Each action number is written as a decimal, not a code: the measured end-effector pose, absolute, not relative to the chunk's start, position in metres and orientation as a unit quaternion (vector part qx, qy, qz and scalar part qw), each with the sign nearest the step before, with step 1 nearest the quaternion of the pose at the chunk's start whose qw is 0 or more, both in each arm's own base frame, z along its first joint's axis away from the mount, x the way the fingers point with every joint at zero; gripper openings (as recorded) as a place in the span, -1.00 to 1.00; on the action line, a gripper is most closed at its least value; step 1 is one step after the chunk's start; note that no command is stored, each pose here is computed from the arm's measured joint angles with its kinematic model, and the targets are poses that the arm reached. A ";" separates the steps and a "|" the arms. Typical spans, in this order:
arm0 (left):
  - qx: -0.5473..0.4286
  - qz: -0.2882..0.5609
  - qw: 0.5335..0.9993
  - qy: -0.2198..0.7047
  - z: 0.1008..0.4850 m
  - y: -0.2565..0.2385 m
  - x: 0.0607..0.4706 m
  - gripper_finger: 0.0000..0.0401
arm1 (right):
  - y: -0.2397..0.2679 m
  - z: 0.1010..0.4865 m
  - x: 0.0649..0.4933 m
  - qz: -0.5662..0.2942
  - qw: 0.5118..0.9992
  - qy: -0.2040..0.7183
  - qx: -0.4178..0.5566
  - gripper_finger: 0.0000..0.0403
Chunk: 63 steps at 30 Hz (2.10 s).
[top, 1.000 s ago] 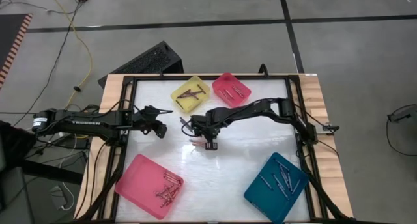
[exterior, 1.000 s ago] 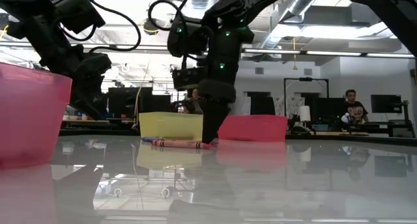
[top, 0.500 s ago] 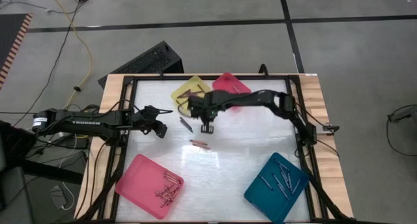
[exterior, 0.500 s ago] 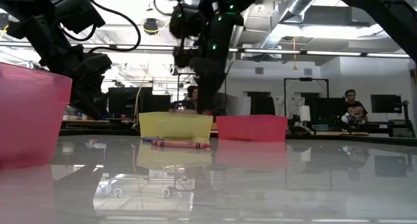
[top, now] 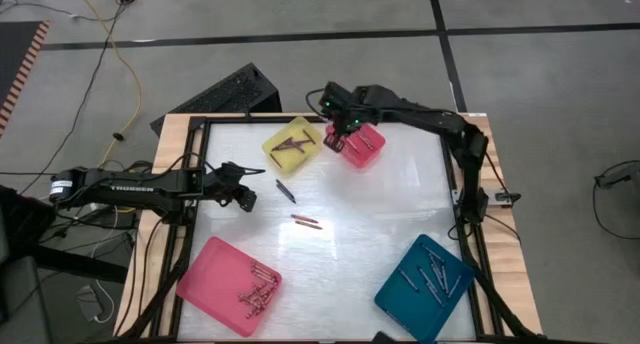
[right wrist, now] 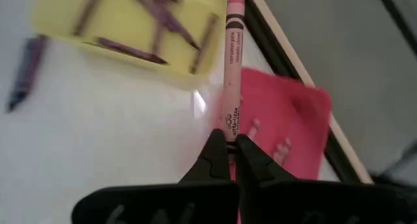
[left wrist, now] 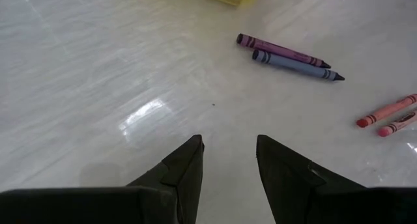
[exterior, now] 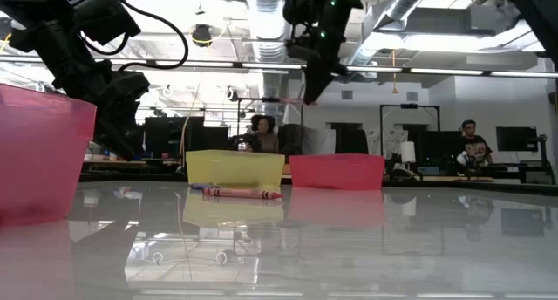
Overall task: Sort crayons
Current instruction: Put the pink crayon into the red bin, then put the red crayon into the pink bin
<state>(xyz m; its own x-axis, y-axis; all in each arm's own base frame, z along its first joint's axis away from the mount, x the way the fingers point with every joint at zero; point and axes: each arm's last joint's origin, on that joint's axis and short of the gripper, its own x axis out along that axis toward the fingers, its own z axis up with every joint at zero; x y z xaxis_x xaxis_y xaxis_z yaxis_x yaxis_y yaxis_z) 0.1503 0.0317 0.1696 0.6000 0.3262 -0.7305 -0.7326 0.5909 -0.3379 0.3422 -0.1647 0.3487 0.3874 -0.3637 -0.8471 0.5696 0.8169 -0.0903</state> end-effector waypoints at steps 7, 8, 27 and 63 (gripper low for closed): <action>-0.322 0.317 0.834 0.315 0.170 0.032 0.150 -0.34 | -0.181 0.307 0.328 -0.326 0.769 0.524 0.169 -0.99; -0.322 0.317 0.834 0.315 0.170 0.032 0.150 -0.34 | -0.182 0.300 0.326 -0.328 0.762 0.532 0.171 -0.99; -0.326 0.318 0.833 0.314 0.170 0.032 0.150 -0.34 | -0.192 0.236 0.319 -0.329 0.754 0.529 0.208 -0.92; -0.334 0.304 0.833 0.320 0.169 0.031 0.151 -0.34 | -0.061 0.330 0.387 -0.054 0.884 0.461 0.052 -0.73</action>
<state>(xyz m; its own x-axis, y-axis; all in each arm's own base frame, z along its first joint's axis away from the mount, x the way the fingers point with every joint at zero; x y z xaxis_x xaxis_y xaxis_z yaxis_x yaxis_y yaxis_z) 0.1506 0.0308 0.1694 0.6104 0.2936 -0.7357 -0.7203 0.5920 -0.3614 0.3867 -0.0609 0.3304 0.5695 -0.0472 -0.8206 0.1430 0.9888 0.0423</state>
